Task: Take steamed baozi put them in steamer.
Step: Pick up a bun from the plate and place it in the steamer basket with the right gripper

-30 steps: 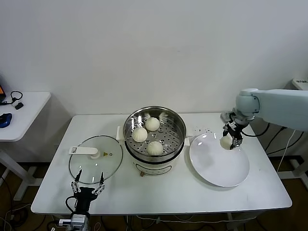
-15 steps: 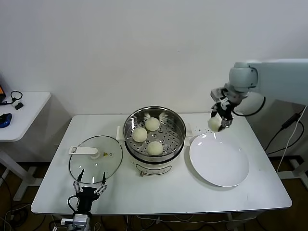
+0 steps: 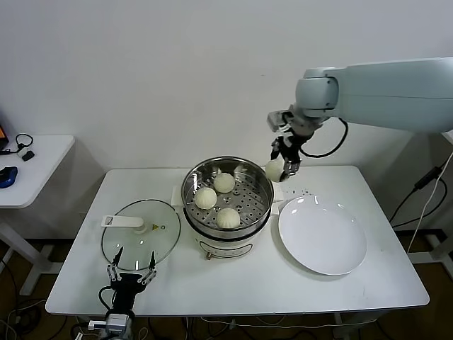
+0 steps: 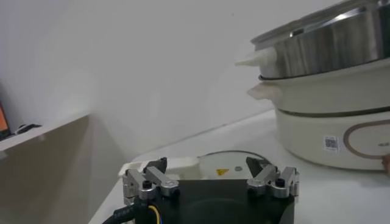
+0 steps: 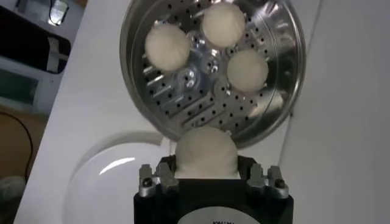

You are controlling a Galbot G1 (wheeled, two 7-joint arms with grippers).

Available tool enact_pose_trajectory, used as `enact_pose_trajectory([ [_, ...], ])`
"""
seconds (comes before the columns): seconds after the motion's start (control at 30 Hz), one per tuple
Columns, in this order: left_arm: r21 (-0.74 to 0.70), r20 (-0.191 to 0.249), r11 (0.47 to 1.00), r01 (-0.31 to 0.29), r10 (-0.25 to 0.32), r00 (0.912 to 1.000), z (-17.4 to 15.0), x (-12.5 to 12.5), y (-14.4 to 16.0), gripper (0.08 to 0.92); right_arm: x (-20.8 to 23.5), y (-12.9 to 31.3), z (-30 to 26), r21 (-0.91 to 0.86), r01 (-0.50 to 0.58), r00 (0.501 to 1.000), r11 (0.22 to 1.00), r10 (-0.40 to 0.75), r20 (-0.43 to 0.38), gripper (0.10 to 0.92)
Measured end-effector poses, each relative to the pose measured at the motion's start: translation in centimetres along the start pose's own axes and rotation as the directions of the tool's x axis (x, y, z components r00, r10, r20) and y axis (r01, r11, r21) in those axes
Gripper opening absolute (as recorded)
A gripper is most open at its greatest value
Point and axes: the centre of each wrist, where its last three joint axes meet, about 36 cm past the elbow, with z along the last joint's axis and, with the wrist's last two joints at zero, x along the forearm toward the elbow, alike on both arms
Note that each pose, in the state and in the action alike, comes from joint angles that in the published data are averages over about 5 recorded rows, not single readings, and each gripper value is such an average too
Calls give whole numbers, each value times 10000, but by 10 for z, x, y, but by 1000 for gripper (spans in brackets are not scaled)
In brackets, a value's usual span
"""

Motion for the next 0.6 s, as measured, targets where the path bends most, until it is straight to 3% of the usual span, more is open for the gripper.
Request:
enact_pose_trajectory([
  [0.6, -12, -30, 10000, 25, -25, 10000, 1, 1, 1, 823, -67, -7, -39, 161, 539, 9985, 9984, -540, 42, 650],
])
